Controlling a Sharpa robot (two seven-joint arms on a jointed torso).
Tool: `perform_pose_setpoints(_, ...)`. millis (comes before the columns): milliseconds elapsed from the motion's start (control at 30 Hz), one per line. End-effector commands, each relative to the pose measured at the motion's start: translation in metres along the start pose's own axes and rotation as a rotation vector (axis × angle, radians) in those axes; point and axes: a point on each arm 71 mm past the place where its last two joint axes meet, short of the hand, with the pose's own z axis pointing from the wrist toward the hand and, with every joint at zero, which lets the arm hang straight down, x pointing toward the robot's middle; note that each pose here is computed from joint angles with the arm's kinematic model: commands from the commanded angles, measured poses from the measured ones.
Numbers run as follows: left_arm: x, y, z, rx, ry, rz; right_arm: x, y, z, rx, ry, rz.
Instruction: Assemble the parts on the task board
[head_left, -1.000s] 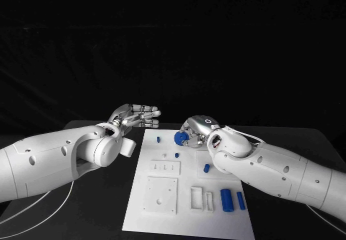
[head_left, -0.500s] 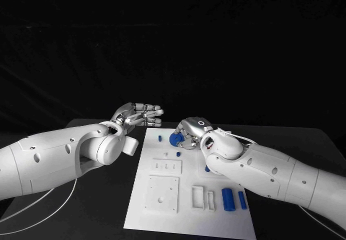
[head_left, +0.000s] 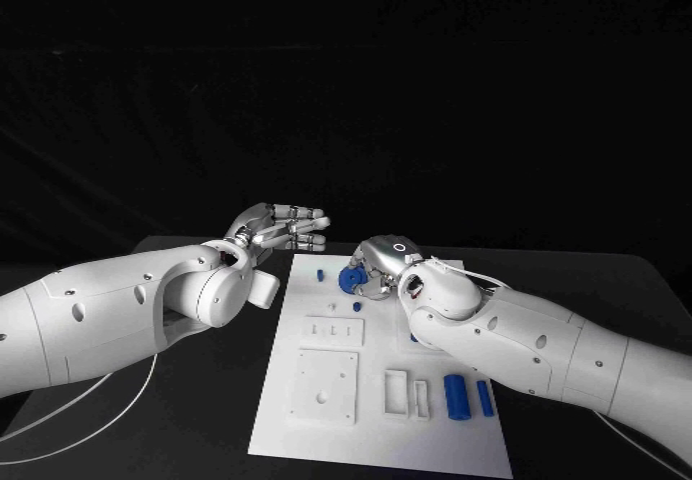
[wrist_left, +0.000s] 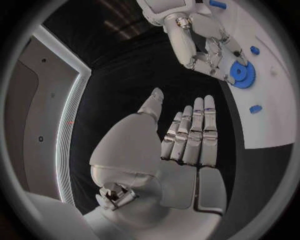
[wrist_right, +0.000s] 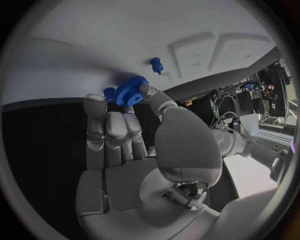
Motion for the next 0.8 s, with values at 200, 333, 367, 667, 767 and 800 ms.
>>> perform_pose_setpoints(200, 0.0021, -0.001, 0.0008, 0.008, 0.015, -0.003, 0.007, 0.0001, -0.0014, -0.003, 0.038, -0.018)
perform_pose_setpoints(333, 0.0021, -0.001, 0.0008, 0.007, 0.015, -0.002, 0.0079, -0.0016, -0.0008, 0.005, 0.039, -0.011)
perform_pose_setpoints(367, 0.0022, -0.001, 0.0008, 0.007, 0.015, -0.002, 0.0081, -0.002, -0.0007, 0.006, 0.04, -0.009)
perform_pose_setpoints(667, 0.0019, -0.0009, 0.0009, 0.006, 0.014, -0.002, 0.012, -0.0052, 0.0001, 0.02, 0.064, 0.003)
perform_pose_setpoints(767, 0.0018, -0.0009, 0.0009, 0.006, 0.013, -0.002, 0.0128, -0.0056, 0.0, 0.021, 0.068, 0.007)
perform_pose_setpoints(800, 0.0018, -0.0009, 0.0009, 0.006, 0.013, -0.002, 0.013, -0.0057, -0.0001, 0.022, 0.069, 0.009)
